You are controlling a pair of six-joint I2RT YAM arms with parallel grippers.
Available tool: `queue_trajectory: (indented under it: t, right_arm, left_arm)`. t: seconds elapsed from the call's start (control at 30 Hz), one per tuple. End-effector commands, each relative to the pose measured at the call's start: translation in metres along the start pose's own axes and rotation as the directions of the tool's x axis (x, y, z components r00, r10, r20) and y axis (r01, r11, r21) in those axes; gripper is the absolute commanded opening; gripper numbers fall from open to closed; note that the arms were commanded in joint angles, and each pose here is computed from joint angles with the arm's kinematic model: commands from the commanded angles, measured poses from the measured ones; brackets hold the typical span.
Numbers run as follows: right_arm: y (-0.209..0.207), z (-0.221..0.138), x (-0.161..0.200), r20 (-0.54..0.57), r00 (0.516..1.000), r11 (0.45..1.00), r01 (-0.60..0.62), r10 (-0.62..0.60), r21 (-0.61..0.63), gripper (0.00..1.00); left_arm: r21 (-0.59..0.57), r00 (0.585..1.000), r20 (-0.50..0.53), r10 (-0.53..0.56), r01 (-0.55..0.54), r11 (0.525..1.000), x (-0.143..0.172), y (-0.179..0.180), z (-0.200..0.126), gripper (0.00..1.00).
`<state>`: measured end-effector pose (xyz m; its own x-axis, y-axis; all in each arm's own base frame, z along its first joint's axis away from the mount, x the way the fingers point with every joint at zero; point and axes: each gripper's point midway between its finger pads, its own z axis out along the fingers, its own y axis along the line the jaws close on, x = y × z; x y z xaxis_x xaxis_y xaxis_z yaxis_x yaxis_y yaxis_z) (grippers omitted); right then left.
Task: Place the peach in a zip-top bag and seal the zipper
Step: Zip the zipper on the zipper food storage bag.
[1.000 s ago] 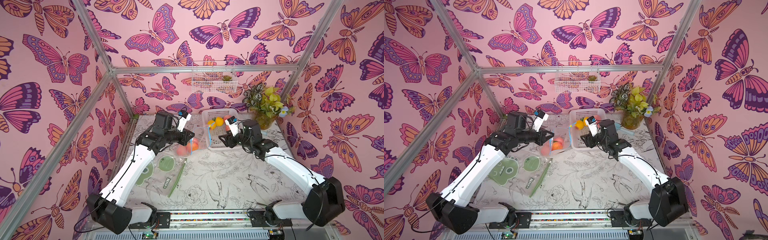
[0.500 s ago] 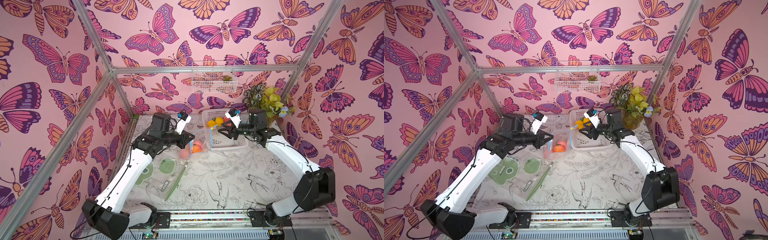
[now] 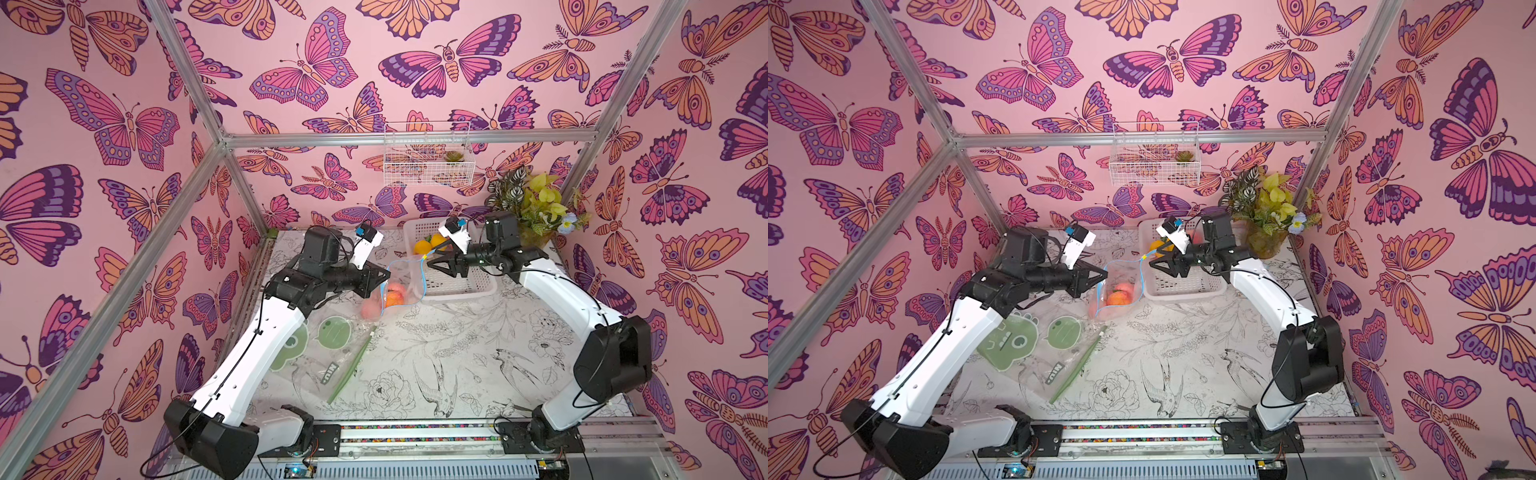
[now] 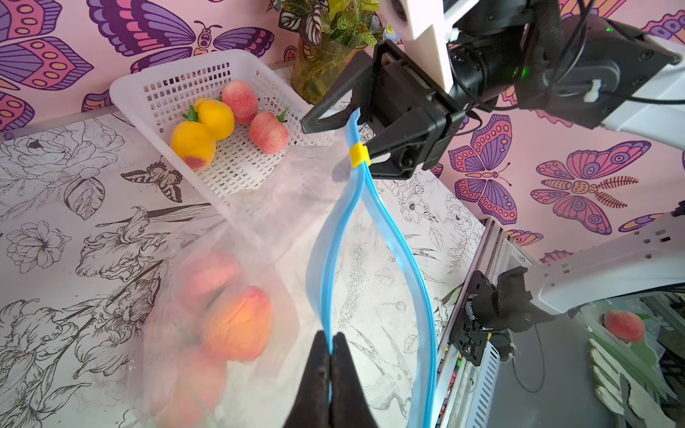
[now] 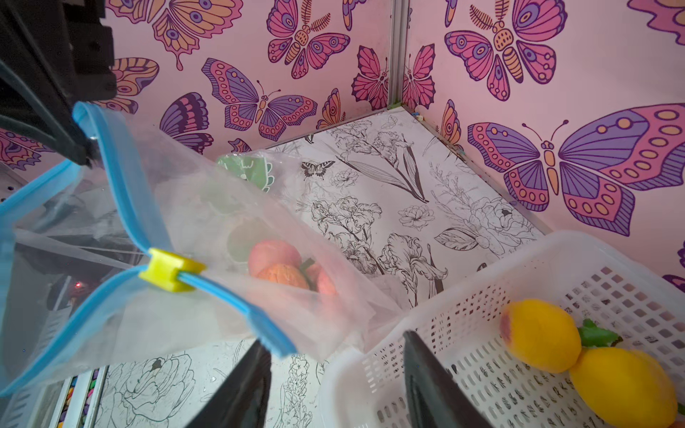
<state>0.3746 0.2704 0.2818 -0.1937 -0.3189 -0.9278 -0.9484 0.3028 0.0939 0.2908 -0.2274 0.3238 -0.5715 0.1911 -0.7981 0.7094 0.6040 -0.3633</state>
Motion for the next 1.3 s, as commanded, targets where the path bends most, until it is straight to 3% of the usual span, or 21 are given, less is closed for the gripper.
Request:
queue_trajectory:
  t: [0.0, 0.63, 0.77, 1.17, 1.27]
  right_arm:
    - [0.01, 0.0, -0.01, 0.001, 0.999, 0.998, 0.041, -0.041, -0.04, 0.57]
    - [0.036, -0.006, -0.028, -0.004, 0.989, 0.986, 0.147, -0.148, -0.084, 0.56]
    - [0.04, -0.007, -0.029, -0.011, 0.987, 0.983, 0.16, -0.162, -0.086, 0.5]
    - [0.05, -0.018, -0.039, -0.001, 0.976, 0.975, 0.217, -0.218, -0.037, 0.14]
    - [0.051, -0.018, -0.037, -0.004, 0.977, 0.976, 0.213, -0.213, -0.039, 0.09]
  left_arm:
    - [0.011, 1.0, -0.011, -0.008, 0.008, 1.0, 0.005, 0.0, 0.0, 0.0]
    - [0.012, 1.0, -0.01, -0.011, 0.011, 1.0, 0.005, 0.0, 0.0, 0.0]
    - [0.009, 1.0, -0.008, -0.01, 0.01, 1.0, 0.004, 0.001, 0.0, 0.0]
    - [-0.001, 0.999, -0.037, -0.035, 0.035, 0.999, 0.009, 0.009, 0.011, 0.0]
    - [0.0, 0.999, -0.038, -0.035, 0.035, 0.999, 0.009, 0.009, 0.011, 0.0]
